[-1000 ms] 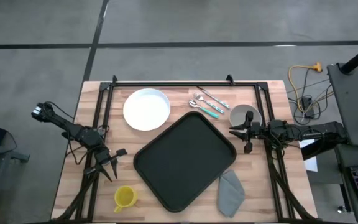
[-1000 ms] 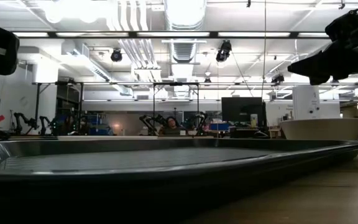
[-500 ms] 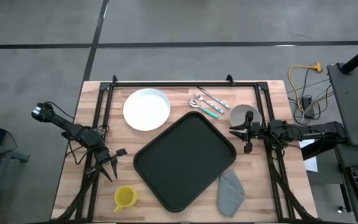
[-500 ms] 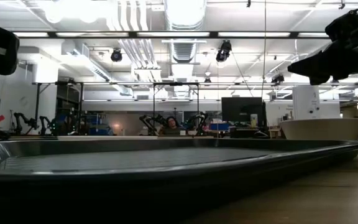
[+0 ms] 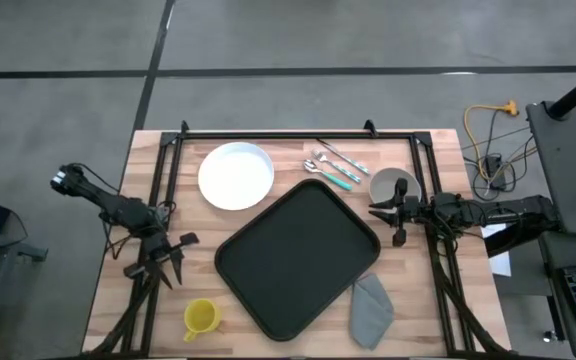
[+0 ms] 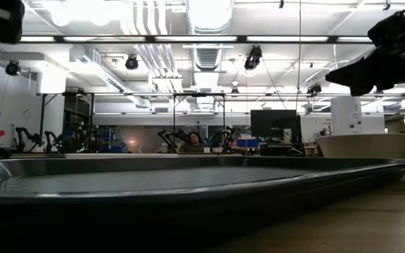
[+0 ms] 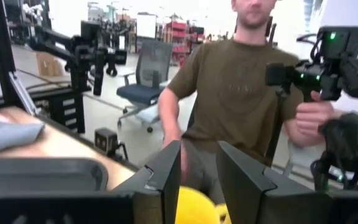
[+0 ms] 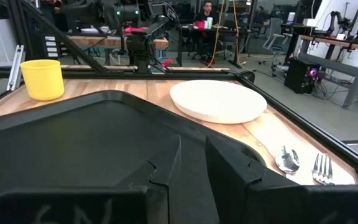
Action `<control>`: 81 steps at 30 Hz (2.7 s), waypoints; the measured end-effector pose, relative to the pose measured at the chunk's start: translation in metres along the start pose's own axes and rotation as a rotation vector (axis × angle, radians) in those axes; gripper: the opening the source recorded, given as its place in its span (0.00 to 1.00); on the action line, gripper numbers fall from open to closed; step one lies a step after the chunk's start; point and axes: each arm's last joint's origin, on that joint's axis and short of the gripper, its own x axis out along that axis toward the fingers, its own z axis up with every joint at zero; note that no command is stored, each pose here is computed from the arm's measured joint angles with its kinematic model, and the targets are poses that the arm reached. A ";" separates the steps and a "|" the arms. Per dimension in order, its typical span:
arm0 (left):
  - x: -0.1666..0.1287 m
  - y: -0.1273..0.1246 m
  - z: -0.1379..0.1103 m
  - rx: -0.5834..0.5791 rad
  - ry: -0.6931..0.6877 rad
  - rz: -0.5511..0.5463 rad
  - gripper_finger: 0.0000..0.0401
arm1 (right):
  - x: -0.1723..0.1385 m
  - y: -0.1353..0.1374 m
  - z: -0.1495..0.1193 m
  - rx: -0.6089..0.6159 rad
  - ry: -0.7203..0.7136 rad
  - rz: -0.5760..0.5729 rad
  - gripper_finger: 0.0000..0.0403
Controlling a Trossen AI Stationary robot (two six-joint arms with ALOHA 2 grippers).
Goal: Set up tray
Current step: Put the yellow cup on the black tray
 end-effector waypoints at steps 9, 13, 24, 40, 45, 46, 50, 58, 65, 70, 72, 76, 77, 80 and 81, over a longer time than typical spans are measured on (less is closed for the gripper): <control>-0.004 -0.006 0.027 -0.023 0.031 0.005 0.22 | 0.000 0.000 0.000 0.000 0.000 0.000 0.17; -0.002 -0.005 0.034 -0.045 0.061 0.018 0.22 | 0.000 0.000 0.000 0.000 0.000 0.000 0.17; 0.010 0.009 0.064 -0.125 0.286 0.340 0.22 | 0.000 0.000 0.000 0.001 0.000 0.000 0.17; 0.049 0.031 0.083 -0.345 0.478 0.401 0.22 | 0.000 0.000 0.000 0.000 0.000 0.000 0.17; 0.061 0.034 0.086 -0.399 0.499 0.413 0.22 | 0.000 0.000 0.000 0.000 0.001 0.000 0.17; 0.063 0.035 0.085 -0.419 0.516 0.432 0.22 | 0.000 0.000 0.000 0.001 0.001 0.000 0.17; 0.069 0.033 0.085 -0.473 0.570 0.517 0.22 | 0.000 0.000 0.000 0.001 0.000 0.000 0.17; 0.084 0.020 0.086 -0.508 0.603 0.508 0.22 | 0.000 0.000 0.000 0.000 0.000 0.000 0.17; 0.085 0.012 0.075 -0.643 0.653 0.638 0.22 | 0.000 0.000 0.000 0.000 0.000 0.000 0.17; 0.090 0.012 0.069 -0.670 0.684 0.657 0.22 | 0.000 0.000 0.000 0.000 0.000 0.000 0.17; 0.091 0.012 0.068 -0.702 0.710 0.684 0.22 | 0.000 0.000 0.000 0.001 0.000 0.000 0.17; 0.094 0.013 0.066 -0.742 0.756 0.724 0.22 | 0.000 0.000 0.000 0.000 0.000 0.000 0.17; 0.096 0.014 0.066 -0.743 0.766 0.729 0.22 | 0.000 0.000 0.000 0.001 0.000 0.000 0.17; 0.102 0.013 0.067 -0.738 0.789 0.728 0.22 | 0.000 0.000 0.000 0.000 0.000 0.000 0.17; 0.105 0.012 0.068 -0.734 0.796 0.724 0.22 | 0.000 0.000 0.000 0.001 0.000 0.000 0.17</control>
